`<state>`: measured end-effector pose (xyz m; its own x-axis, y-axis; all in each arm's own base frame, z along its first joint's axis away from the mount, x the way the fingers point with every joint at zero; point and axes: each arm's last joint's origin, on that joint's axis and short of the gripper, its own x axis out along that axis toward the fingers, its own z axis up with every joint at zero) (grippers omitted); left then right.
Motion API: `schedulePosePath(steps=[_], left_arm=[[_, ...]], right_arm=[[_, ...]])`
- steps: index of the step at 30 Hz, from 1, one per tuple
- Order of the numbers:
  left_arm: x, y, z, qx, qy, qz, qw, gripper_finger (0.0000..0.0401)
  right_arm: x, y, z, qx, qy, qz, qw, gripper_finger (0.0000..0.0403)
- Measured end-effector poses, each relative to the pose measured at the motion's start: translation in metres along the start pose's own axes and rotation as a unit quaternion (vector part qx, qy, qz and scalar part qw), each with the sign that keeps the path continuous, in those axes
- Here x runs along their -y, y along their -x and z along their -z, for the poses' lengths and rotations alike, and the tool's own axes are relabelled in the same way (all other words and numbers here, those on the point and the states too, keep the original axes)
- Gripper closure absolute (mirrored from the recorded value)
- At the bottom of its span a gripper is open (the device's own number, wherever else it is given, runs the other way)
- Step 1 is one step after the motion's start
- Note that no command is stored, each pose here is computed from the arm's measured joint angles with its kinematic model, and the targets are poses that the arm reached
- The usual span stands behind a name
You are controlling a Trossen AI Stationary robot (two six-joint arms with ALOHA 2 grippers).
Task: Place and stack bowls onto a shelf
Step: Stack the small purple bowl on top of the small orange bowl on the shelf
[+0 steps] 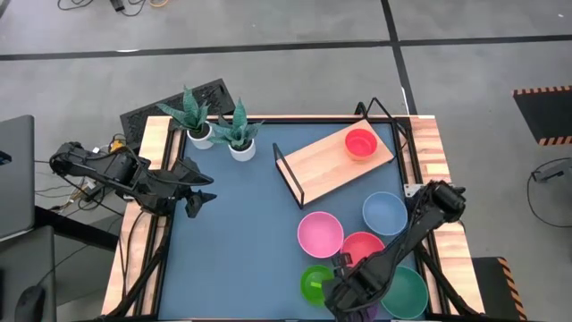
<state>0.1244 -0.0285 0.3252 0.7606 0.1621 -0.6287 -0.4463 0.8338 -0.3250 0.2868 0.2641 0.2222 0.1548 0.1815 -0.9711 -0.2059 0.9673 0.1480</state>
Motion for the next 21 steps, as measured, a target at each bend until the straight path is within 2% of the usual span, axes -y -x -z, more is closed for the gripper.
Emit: schedulePosePath(steps=[15,21], left_arm=[[-0.001,0.000,0.001,-0.003,-0.002,-0.003,1.000,0.0132],[-0.001,0.000,0.001,-0.006,-0.004,-0.006,1.000,0.0132]], right_arm=[[-0.006,-0.029,0.002,-0.031,0.047,0.015,0.998,0.0185],[-0.005,-0.042,0.004,-0.061,0.046,0.015,0.997,0.0185]])
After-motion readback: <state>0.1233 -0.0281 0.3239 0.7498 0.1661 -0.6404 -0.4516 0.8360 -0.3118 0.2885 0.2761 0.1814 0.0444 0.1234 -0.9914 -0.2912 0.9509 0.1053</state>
